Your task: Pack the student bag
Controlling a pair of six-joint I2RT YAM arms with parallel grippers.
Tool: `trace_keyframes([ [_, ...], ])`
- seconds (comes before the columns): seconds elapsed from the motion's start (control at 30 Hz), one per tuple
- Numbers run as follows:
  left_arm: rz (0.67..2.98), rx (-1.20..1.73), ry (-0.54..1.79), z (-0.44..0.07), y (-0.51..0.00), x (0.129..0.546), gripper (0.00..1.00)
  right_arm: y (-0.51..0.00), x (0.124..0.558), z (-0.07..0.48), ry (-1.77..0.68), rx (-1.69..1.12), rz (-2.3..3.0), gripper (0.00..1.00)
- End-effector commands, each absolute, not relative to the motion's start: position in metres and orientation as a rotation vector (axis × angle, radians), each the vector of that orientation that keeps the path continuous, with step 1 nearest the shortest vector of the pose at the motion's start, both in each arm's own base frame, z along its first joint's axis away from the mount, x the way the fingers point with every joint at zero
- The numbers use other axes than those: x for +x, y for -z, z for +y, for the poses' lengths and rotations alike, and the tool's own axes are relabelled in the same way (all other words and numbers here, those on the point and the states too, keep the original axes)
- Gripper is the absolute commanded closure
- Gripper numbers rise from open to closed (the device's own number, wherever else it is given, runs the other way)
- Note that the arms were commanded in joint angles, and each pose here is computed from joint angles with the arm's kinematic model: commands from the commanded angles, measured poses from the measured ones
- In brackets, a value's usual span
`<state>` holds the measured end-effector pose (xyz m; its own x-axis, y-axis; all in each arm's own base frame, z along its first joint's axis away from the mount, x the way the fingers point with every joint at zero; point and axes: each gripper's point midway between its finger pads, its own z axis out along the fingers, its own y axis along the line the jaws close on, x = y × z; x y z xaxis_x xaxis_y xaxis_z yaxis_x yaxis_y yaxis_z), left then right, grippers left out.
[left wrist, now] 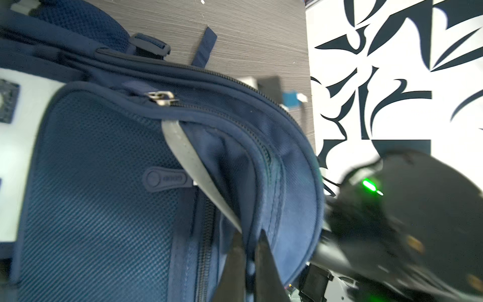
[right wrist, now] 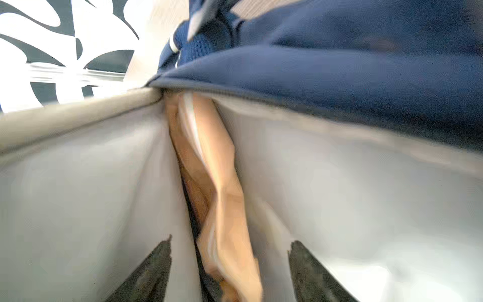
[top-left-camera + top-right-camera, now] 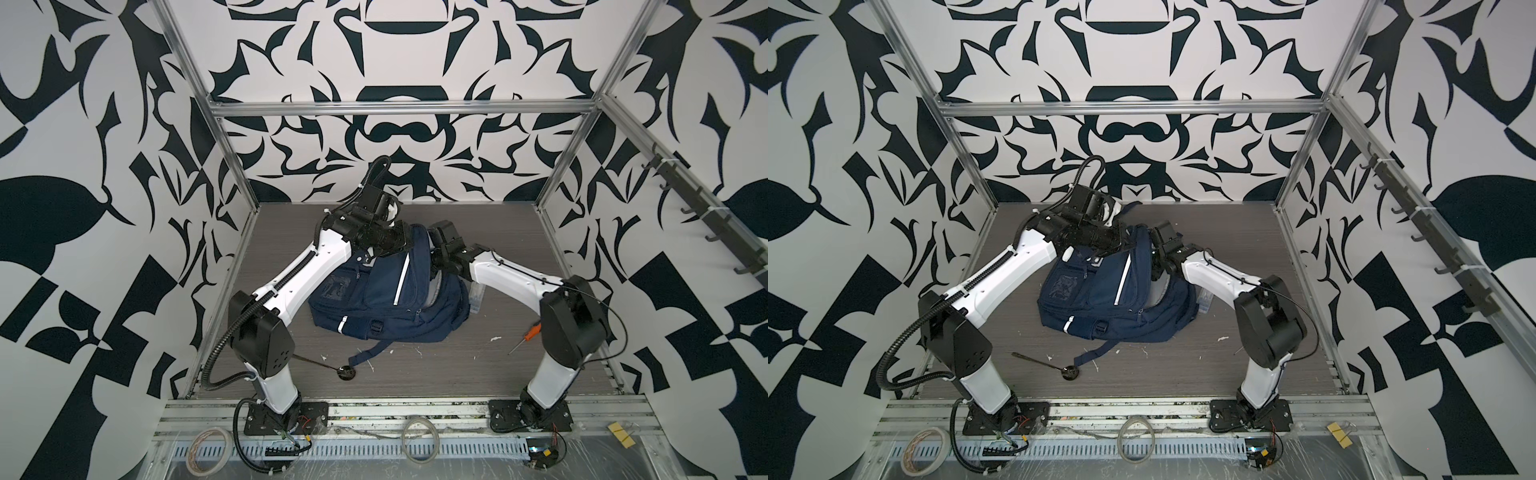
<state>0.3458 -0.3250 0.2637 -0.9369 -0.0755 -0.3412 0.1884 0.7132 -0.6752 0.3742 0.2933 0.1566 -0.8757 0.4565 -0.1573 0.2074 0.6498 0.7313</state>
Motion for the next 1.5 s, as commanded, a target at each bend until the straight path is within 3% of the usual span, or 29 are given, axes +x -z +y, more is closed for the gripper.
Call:
trace_keyframes([
  [0.0, 2.501, 0.092, 1.129, -0.328, -0.271, 0.362, 1.0, -0.215, 0.355, 0.277, -1.082, 0.381, 2.442, 0.22],
  [0.23, 2.573, 0.008, 1.117, -0.34, -0.23, 0.382, 1.0, -0.203, 0.293, 0.187, -0.756, 0.441, 2.527, 0.22],
  [0.37, 2.615, -0.006, 1.091, -0.351, -0.208, 0.391, 1.0, -0.2, 0.26, 0.157, -0.541, 0.323, 2.619, 0.22],
  [0.53, 2.66, -0.013, 1.099, -0.365, -0.183, 0.397, 1.0, -0.207, 0.24, 0.142, -0.486, 0.232, 2.603, 0.22],
  [0.67, 2.668, 0.014, 1.118, -0.375, -0.179, 0.394, 0.72, -0.197, 0.229, 0.146, -0.477, 0.104, 2.62, 0.22],
  [0.77, 2.64, 0.043, 1.133, -0.375, -0.19, 0.39, 0.36, -0.179, 0.226, 0.159, -0.462, -0.017, 2.662, 0.22],
  [0.83, 2.628, 0.076, 1.13, -0.369, -0.201, 0.382, 0.2, -0.174, 0.229, 0.173, -0.482, -0.083, 2.667, 0.22],
  [0.93, 2.648, 0.126, 1.087, -0.351, -0.21, 0.358, 0.12, -0.171, 0.237, 0.194, -0.468, -0.183, 2.668, 0.23],
  [1.27, 2.834, -0.092, 0.981, -0.252, -0.159, 0.23, 0.13, -0.139, 0.245, 0.24, -0.333, -0.41, 2.756, 0.27],
  [1.47, 2.812, -0.231, 1.037, -0.232, -0.14, 0.203, 0.14, -0.117, 0.237, 0.254, -0.313, -0.407, 2.851, 0.37],
])
